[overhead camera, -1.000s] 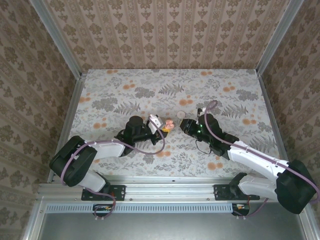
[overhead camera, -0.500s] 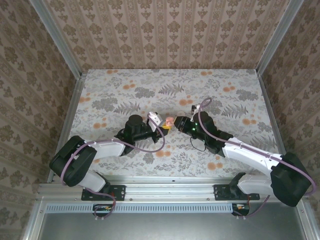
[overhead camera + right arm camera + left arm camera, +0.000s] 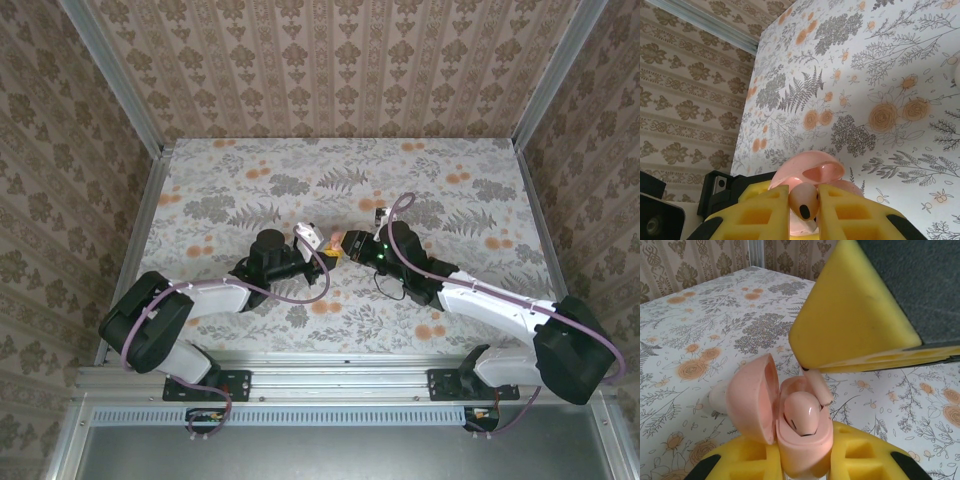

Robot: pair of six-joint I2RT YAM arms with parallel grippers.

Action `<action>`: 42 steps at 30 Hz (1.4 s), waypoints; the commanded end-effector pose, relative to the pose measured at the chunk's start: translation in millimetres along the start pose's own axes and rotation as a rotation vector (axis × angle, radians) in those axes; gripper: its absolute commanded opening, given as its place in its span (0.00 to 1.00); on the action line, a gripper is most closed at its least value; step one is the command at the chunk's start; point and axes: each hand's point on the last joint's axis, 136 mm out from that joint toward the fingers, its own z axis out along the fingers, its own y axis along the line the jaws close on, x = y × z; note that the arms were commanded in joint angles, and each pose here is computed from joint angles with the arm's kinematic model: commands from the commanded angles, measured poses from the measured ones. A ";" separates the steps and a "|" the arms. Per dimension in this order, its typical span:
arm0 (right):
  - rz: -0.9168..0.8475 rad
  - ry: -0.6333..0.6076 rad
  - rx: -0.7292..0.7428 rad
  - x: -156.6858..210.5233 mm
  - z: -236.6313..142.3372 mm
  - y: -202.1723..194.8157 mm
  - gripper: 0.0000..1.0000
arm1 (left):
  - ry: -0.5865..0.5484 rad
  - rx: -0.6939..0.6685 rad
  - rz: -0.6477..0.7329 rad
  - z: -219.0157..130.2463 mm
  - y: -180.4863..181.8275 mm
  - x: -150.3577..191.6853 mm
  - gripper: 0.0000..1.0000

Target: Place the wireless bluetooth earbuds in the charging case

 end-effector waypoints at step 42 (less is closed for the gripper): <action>-0.100 -0.005 -0.048 -1.0 -11.5 11.7 0.23 | -0.197 -0.004 0.008 -12.2 2.7 -69.9 0.00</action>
